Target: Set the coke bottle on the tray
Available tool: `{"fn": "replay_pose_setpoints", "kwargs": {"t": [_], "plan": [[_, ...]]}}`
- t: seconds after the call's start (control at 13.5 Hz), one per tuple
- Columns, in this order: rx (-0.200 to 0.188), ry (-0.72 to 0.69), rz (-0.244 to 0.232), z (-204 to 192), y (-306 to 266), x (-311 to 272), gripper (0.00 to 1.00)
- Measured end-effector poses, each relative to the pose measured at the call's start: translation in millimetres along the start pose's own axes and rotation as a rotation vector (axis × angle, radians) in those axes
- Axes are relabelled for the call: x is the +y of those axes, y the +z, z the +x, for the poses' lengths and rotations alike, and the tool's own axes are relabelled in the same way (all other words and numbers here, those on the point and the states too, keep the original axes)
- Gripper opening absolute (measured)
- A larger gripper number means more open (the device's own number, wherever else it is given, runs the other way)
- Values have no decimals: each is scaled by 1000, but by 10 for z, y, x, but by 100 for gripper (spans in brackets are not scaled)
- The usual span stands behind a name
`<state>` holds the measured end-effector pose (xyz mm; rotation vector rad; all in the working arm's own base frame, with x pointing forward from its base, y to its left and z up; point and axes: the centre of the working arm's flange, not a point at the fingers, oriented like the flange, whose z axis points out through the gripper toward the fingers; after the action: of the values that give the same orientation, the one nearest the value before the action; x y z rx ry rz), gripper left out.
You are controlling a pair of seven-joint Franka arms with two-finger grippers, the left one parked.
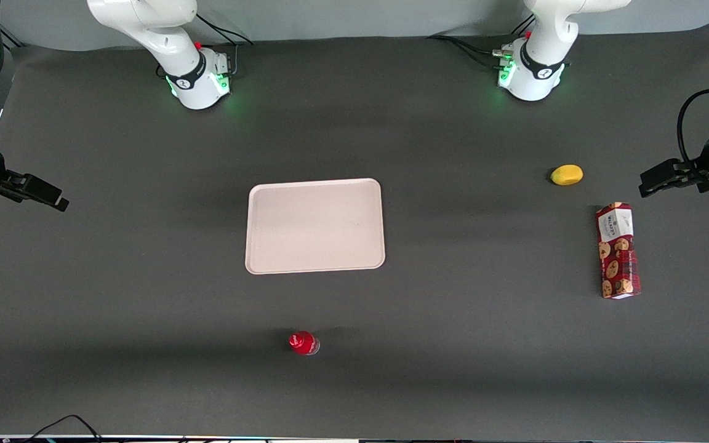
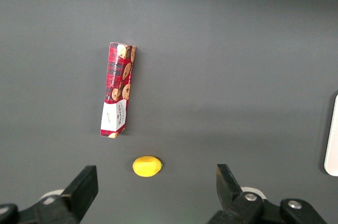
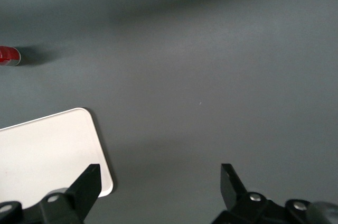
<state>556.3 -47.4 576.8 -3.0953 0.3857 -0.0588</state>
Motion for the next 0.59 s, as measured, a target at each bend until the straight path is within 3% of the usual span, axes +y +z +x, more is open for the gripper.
{"fn": "replay_pose_setpoints", "kwargs": {"t": [0.59], "plan": [[6,-4,-26,6,-8,28,100]]}}
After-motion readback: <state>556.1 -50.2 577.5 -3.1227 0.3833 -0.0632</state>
